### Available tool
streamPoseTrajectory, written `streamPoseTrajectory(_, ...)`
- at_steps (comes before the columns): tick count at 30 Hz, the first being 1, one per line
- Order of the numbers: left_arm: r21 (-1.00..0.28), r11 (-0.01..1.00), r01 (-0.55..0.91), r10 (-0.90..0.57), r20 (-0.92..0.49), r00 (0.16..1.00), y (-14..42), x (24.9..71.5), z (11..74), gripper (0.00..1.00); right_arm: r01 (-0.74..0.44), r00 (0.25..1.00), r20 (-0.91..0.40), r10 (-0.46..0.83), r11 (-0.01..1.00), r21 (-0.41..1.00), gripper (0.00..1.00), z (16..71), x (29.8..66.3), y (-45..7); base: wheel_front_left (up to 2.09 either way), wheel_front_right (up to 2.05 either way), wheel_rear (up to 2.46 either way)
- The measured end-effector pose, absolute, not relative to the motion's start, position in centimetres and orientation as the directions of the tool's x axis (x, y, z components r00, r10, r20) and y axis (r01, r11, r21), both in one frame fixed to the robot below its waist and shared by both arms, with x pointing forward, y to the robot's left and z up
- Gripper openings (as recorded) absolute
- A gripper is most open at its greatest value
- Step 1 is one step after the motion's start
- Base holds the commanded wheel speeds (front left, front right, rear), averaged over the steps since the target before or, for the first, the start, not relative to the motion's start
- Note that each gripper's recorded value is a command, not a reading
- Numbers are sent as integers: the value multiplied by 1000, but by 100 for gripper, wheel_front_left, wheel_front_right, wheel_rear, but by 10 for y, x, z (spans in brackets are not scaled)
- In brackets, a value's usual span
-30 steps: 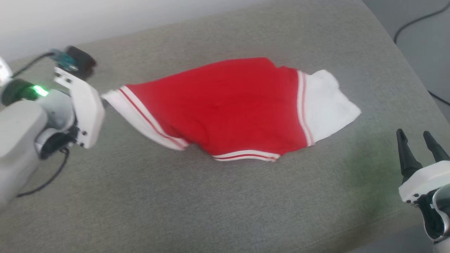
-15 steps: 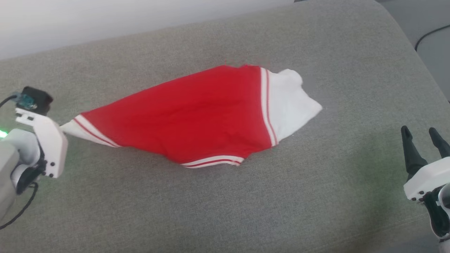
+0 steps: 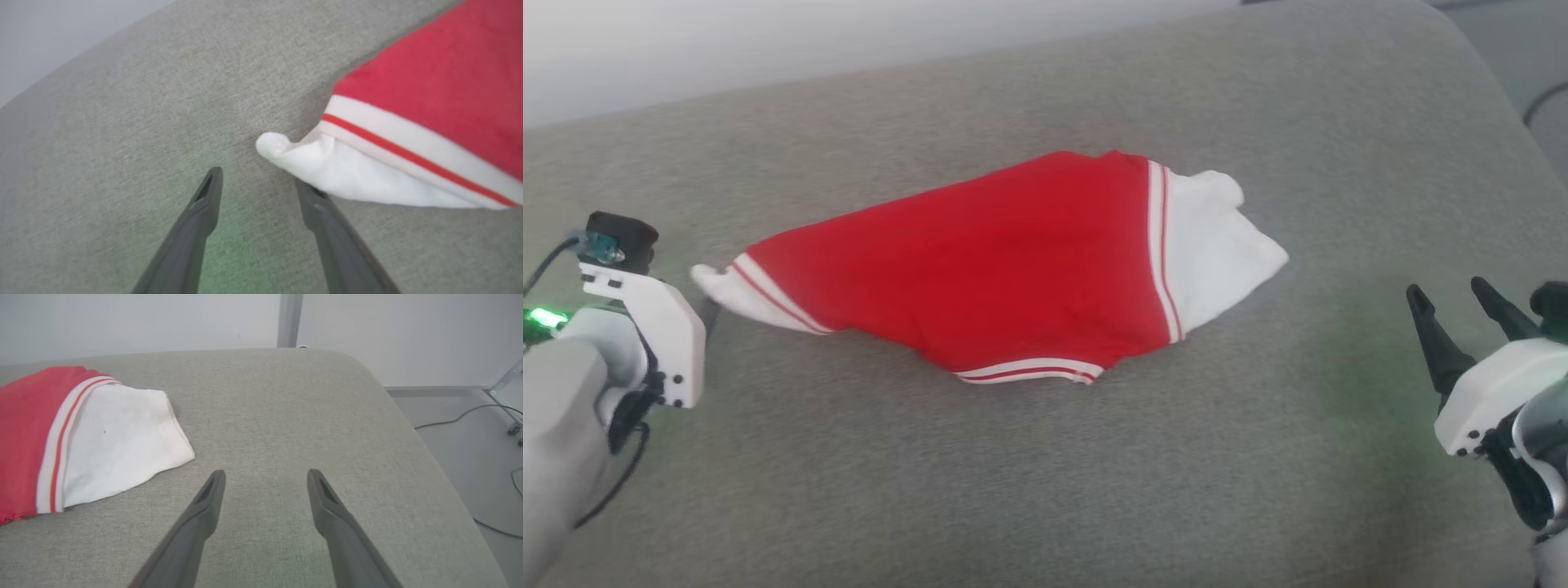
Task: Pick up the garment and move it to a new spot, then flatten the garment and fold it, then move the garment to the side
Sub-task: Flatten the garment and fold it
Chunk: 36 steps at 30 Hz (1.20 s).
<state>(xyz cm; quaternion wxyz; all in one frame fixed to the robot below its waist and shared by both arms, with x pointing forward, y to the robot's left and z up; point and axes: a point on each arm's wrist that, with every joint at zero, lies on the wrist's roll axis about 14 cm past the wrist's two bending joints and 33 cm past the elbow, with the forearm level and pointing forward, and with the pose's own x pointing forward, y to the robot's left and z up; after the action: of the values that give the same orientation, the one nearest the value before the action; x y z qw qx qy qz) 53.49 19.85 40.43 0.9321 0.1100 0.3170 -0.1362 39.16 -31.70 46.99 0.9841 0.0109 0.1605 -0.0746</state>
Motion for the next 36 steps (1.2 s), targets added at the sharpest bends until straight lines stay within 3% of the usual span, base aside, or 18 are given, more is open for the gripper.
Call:
streamPoseTrajectory(6, 9, 978, 210, -187, -425, 886, 207, 520, 427, 100, 9, 915, -403, -26, 999, -44, 100, 461, 416, -290, 0, 0, 0)
streamPoseTrajectory(9, -51, 980, 190, -195, -384, 903, 202, 501, 428, 100, -57, 891, -454, 24, 997, -58, 100, 458, 431, -278, 0, 0, 0)
streamPoseTrajectory(14, -95, 986, 139, -156, -205, 966, 201, 495, 478, 100, -167, 820, -566, 82, 981, -100, 100, 450, 453, -260, 0, 0, 0)
streamPoseTrajectory(19, -119, 989, 85, -97, -97, 991, 204, 446, 487, 100, -237, 741, -660, 120, 967, -90, 100, 440, 471, -243, 0, 0, 0)
streamPoseTrajectory(28, -117, 992, -47, 53, 45, 998, 223, 385, 508, 100, -241, 608, -786, 116, 970, -43, 100, 417, 488, -237, 0, 0, 0)
streamPoseTrajectory(32, -130, 988, -83, 91, 58, 994, 224, 372, 508, 100, -225, 524, -844, 113, 974, -9, 100, 396, 484, -235, 0, 0, 0)
streamPoseTrajectory(36, -148, 984, -97, 106, 55, 993, 225, 371, 503, 100, -212, 485, -869, 99, 977, -7, 100, 385, 488, -235, 0, 0, 0)
